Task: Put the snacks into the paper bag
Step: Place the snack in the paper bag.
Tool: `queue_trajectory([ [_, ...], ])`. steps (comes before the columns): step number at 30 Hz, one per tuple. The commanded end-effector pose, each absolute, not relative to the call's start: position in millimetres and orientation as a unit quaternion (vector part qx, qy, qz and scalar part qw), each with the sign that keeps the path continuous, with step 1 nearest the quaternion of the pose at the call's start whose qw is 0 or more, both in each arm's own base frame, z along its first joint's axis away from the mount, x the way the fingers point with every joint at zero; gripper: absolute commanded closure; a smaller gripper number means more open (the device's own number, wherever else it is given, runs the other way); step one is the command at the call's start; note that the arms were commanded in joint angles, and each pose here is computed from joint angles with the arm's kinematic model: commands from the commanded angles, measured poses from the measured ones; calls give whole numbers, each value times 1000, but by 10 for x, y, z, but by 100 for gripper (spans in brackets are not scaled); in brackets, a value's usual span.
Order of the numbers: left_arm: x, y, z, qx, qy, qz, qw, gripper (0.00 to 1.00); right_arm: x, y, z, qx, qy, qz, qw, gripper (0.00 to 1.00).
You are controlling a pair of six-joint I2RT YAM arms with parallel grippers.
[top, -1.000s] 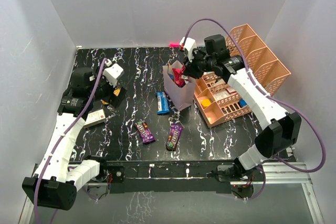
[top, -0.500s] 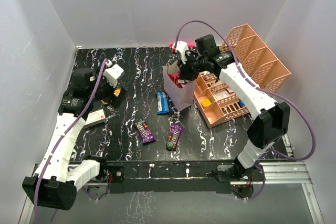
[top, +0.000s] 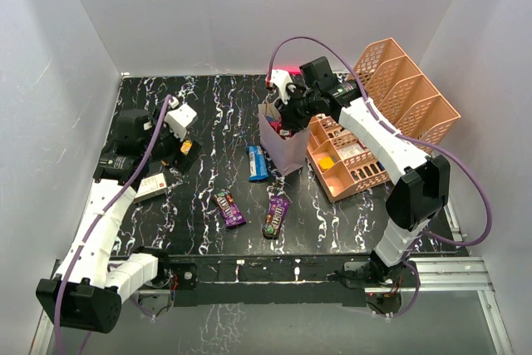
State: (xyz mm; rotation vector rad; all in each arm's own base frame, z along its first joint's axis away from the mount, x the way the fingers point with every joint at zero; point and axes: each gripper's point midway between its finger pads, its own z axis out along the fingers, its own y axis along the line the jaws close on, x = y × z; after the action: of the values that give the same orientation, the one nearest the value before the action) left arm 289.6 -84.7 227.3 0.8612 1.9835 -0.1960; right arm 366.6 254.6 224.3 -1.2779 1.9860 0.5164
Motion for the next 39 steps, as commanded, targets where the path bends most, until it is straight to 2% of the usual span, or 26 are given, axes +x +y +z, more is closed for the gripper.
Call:
queue_trajectory([
  [1,2896,-810,2303,349,806,-72,473,1,3754,2618,2483,-490,756,203,384,85],
  [16,2942,-681,2244,326,818,-42,472,2,3743,2684,2409,-479,767,219,368,78],
  [24,3002,-552,2230,288,834,-23,471,2,3745,2688,2384,-475,771,221,362,67],
  [30,3046,-430,2205,255,845,-5,470,2,3774,2671,2515,-469,768,214,379,63],
  [39,3108,-288,2116,220,865,9,451,2,3779,2580,2897,-457,756,189,428,44],
])
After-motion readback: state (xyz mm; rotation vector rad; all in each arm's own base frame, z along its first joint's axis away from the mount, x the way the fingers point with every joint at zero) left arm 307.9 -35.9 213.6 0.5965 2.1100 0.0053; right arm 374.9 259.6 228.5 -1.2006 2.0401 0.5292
